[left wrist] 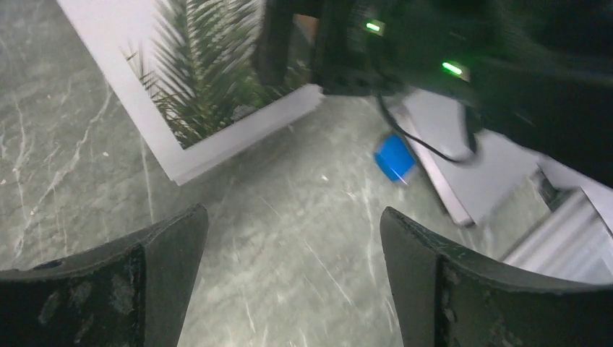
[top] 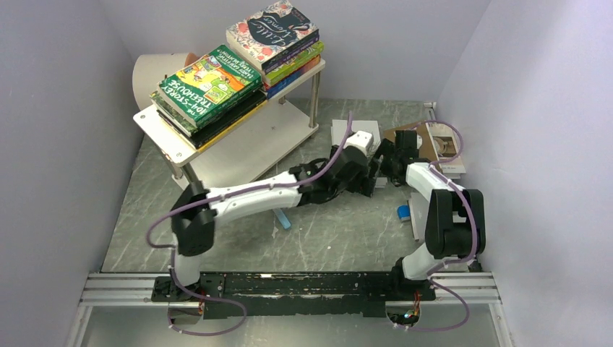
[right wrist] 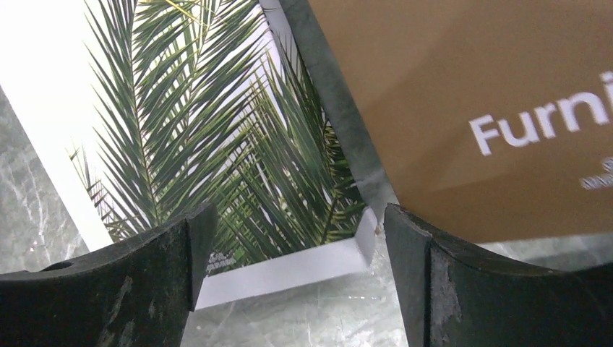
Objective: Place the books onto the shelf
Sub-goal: Pick up the book from the center of the board.
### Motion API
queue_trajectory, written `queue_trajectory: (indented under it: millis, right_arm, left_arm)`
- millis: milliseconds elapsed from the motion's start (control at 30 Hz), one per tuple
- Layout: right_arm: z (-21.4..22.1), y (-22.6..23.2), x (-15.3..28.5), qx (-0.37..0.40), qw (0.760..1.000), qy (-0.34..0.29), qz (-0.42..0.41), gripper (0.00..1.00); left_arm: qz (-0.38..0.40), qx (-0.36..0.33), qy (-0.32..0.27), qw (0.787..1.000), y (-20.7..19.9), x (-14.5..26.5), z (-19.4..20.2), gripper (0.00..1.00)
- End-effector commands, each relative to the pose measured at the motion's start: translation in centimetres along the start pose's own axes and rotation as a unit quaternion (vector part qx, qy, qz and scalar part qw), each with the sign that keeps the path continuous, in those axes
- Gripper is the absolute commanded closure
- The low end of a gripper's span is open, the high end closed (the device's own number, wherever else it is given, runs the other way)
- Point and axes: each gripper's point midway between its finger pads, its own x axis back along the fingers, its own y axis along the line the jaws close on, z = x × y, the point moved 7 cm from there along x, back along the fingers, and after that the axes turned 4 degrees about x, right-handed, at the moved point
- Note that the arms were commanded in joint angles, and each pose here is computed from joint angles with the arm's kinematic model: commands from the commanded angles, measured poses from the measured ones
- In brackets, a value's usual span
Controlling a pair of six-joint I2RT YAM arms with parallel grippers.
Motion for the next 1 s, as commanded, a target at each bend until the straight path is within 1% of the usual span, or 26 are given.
queue_trajectory:
  millis: [0, 100, 200, 300, 467, 533, 700, 767, 800, 967]
  right_arm:
    - [-1.0, 0.5, -1.1, 0.013, 1.0, -0.002, -0.021, 0.12]
    - [-1.0, 0.2, -1.4, 0.018, 1.0, -0.002, -0.005, 0.18]
    - [-0.8, 0.0, -1.4, 0.019, 1.0, -0.011, -0.005, 0.21]
    - [-0.4, 0.2, -1.8, 0.02, 1.0, -0.001, -0.017, 0.22]
    - [1.0, 0.8, -2.5, 0.007, 0.998, 0.031, -0.054, 0.27]
    - [1.5, 1.0, -2.5, -0.002, 0.997, 0.04, -0.066, 0.3]
    - [3.3, 1.5, -1.7, -0.029, 0.991, 0.07, -0.11, 0.38]
    - [3.9, 1.5, -1.2, -0.037, 0.989, 0.075, -0.119, 0.4]
    - [4.3, 1.4, -0.9, -0.04, 0.989, 0.078, -0.123, 0.41]
    - [6.1, 0.7, 0.5, -0.054, 0.988, 0.082, -0.121, 0.42]
  left_arm:
    - [-0.035, 0.091, 0.051, 0.994, 3.6, -5.2, 0.1, 0.09]
    - [-0.061, 0.101, 0.065, 0.991, 5.2, -7.7, 0.8, 0.09]
    - [-0.092, 0.118, 0.081, 0.985, 7.3, -9.9, 2.2, 0.11]
    - [-0.097, 0.131, 0.09, 0.983, 8.9, -11.6, 3.0, 0.14]
    - [-0.091, 0.144, 0.097, 0.981, 10.2, -13.9, 3.8, 0.2]
    - [-0.081, 0.156, 0.103, 0.979, 10.7, -14.6, 4.2, 0.26]
    - [-0.072, 0.184, 0.12, 0.973, 11.6, -15.6, 5.1, 0.39]
    - [-0.061, 0.199, 0.124, 0.97, 11.6, -15.2, 5.0, 0.51]
    - [-0.056, 0.206, 0.122, 0.969, 11.6, -15.0, 4.8, 0.56]
    - [-0.031, 0.215, 0.117, 0.969, 10.9, -13.5, 3.9, 0.7]
